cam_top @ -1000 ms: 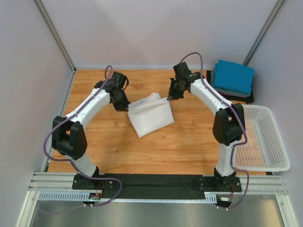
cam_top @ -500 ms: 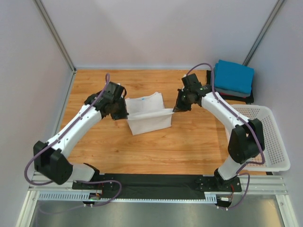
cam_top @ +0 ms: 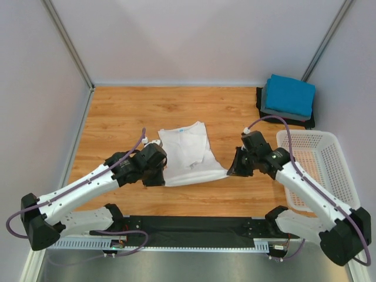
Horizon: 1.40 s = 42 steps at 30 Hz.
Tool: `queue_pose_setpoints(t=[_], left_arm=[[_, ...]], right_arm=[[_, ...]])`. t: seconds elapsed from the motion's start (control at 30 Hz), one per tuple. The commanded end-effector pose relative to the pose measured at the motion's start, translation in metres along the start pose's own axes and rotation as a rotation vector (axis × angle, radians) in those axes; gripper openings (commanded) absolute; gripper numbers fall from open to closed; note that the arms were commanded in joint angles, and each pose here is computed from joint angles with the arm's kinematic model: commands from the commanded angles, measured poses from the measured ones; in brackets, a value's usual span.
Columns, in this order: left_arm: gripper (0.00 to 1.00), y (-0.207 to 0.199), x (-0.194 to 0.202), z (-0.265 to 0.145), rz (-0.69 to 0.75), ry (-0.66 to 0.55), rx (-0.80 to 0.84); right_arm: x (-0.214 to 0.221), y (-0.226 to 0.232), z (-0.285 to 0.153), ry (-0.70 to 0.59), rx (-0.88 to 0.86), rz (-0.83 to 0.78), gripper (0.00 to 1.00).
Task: Fold and stack the t-shirts
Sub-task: Fold the tshirt
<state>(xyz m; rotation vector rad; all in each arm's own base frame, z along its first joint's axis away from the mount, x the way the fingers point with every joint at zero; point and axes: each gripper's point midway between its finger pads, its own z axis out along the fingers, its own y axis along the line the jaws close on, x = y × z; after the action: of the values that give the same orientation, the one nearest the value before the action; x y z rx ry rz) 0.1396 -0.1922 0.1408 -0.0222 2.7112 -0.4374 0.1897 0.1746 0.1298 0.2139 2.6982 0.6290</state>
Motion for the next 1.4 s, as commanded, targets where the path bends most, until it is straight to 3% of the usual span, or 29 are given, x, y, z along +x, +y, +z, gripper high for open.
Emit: queue_pose_setpoints(t=[0.0, 0.2, 0.4, 1.07, 1.37], left_arm=[[0.00, 0.017, 0.021, -0.018, -0.038, 0.000, -0.080], [0.00, 0.003, 0.029, -0.055, 0.014, -0.020, -0.035], [0.00, -0.005, 0.012, -0.058, -0.013, -0.091, -0.019], [0.00, 0.000, -0.049, 0.002, -0.241, -0.070, -0.016], [0.00, 0.018, -0.096, 0.061, -0.320, -0.021, -0.047]], right_arm=[[0.017, -0.017, -0.014, -0.027, 0.050, 0.041, 0.01], [0.034, -0.013, -0.045, -0.060, 0.024, 0.066, 0.01], [0.005, 0.004, -0.064, -0.145, 0.031, 0.022, 0.00], [-0.081, 0.045, 0.007, -0.113, 0.203, -0.089, 0.00], [-0.139, 0.053, 0.076, -0.078, 0.175, -0.071, 0.01]])
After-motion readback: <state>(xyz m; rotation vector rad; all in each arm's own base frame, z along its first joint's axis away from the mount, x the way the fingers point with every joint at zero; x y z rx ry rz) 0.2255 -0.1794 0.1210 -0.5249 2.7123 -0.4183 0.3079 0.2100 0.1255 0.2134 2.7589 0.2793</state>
